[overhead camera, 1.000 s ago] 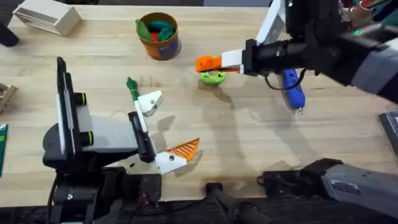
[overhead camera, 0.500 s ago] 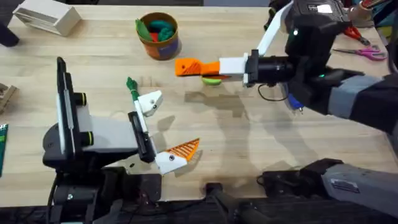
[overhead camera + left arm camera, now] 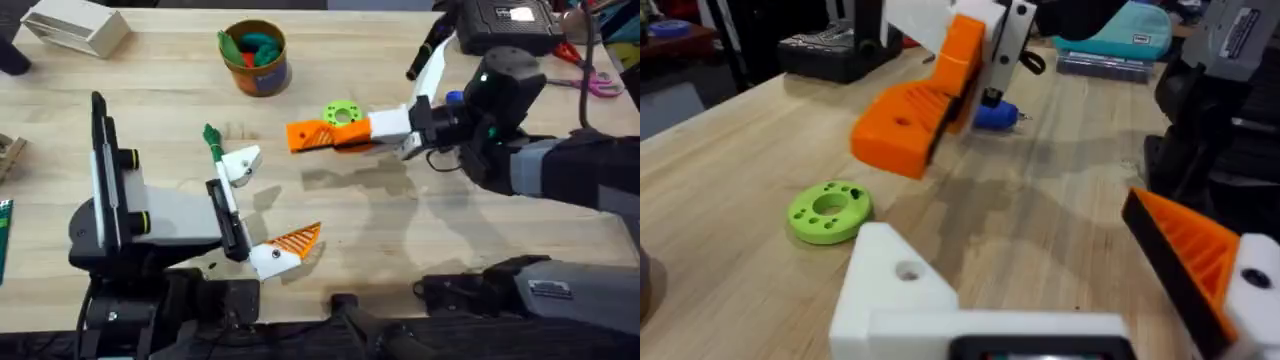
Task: Pick up the gripper from the table and insert it into the empty holder that is missing its gripper. Then pick up a screw, insert it into the mounting hole, and use the screwdriver to tighten it. Finally, clean up the table by picking up the vegetable and placing it into the bucket.
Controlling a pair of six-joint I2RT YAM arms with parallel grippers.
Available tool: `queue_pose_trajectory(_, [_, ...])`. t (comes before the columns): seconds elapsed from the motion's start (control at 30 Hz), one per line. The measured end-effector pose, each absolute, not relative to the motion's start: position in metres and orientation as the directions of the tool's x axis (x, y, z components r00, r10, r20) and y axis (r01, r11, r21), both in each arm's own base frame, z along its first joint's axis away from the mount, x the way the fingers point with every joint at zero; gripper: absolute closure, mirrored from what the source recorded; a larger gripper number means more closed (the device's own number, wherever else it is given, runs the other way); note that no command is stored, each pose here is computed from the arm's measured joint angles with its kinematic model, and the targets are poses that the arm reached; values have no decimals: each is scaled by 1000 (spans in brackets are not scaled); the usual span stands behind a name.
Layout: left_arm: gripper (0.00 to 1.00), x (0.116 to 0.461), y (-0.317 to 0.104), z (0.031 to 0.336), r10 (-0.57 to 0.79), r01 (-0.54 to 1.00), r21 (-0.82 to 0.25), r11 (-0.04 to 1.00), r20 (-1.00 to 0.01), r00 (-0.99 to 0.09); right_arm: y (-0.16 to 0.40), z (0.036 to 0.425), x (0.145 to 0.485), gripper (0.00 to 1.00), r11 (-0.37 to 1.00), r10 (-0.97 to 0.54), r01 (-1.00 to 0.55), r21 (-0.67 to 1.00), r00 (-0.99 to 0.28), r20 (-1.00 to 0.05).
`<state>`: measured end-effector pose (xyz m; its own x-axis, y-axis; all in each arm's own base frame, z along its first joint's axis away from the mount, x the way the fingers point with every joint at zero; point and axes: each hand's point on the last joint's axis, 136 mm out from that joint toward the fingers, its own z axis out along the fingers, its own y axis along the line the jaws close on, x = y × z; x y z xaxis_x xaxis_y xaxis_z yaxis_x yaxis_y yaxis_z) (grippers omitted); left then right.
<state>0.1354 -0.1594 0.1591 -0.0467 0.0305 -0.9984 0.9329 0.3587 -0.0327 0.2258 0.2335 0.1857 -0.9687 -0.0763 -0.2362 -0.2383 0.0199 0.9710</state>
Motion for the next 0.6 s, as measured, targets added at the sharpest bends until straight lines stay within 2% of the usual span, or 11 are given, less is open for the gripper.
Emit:
queue_pose_trajectory(0.3, [14, 135, -159, 159, 31, 933, -33, 359, -998, -47, 227, 174, 191, 983, -16, -211, -124, 992, -969, -125])
queue_pose_trajectory(0.6, [14, 135, -159, 159, 31, 933, -33, 359, -998, -47, 236, 174, 178, 983, -26, -269, -124, 992, -955, -126])
